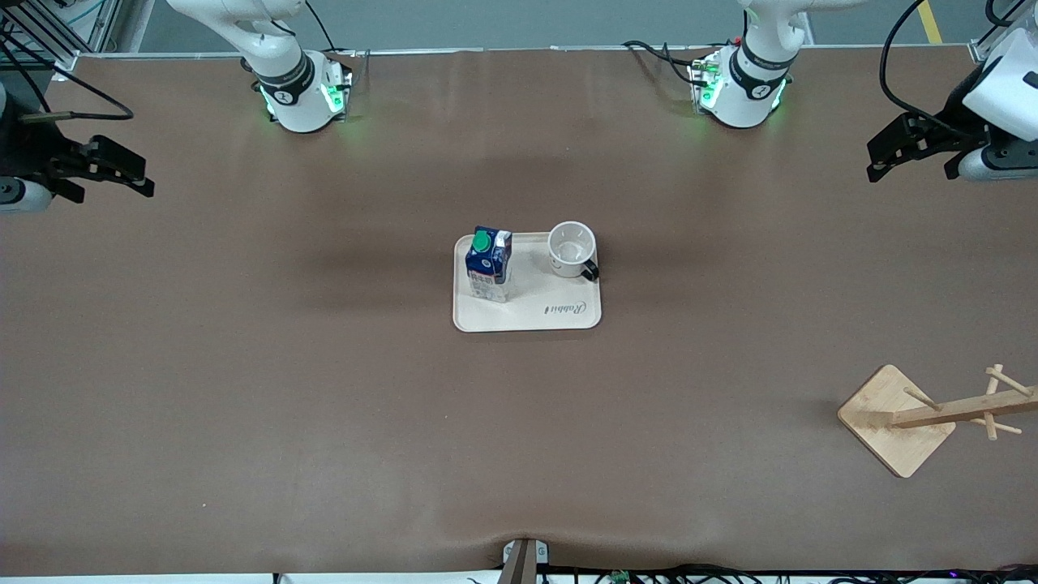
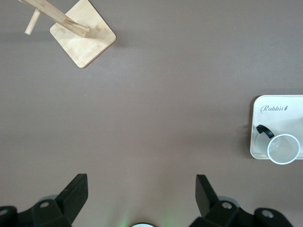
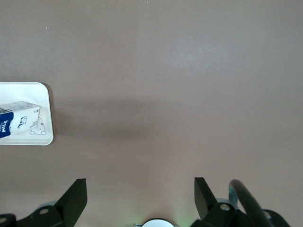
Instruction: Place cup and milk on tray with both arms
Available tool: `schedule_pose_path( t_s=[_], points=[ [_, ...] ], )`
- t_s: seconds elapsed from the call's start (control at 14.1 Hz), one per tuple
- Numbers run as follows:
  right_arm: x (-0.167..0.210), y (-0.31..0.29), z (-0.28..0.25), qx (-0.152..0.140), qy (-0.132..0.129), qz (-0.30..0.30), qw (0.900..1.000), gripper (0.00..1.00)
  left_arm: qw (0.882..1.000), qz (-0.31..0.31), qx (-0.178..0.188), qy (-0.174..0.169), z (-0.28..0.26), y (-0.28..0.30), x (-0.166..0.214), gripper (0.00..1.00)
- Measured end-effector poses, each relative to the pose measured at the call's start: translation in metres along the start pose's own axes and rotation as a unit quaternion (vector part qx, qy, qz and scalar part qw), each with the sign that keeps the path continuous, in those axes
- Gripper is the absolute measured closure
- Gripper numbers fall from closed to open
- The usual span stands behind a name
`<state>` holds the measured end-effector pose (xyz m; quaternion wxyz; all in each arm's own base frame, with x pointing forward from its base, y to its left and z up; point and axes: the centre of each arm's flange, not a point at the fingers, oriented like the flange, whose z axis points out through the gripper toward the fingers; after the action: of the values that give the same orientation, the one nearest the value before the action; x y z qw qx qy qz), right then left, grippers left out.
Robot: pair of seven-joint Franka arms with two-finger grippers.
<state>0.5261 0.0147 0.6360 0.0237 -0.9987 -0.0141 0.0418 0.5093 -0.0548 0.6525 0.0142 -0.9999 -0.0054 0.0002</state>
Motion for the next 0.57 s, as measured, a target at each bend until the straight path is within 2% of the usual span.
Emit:
schedule_pose_path(
  t_s=[0.57],
  points=[
    [-0.002, -0.013, -0.019, -0.001, 0.021, -0.015, 1.000, 0.00, 1.000, 0.002, -0.001, -0.001, 0.003, -0.004, 0.005, 0.00]
  ],
)
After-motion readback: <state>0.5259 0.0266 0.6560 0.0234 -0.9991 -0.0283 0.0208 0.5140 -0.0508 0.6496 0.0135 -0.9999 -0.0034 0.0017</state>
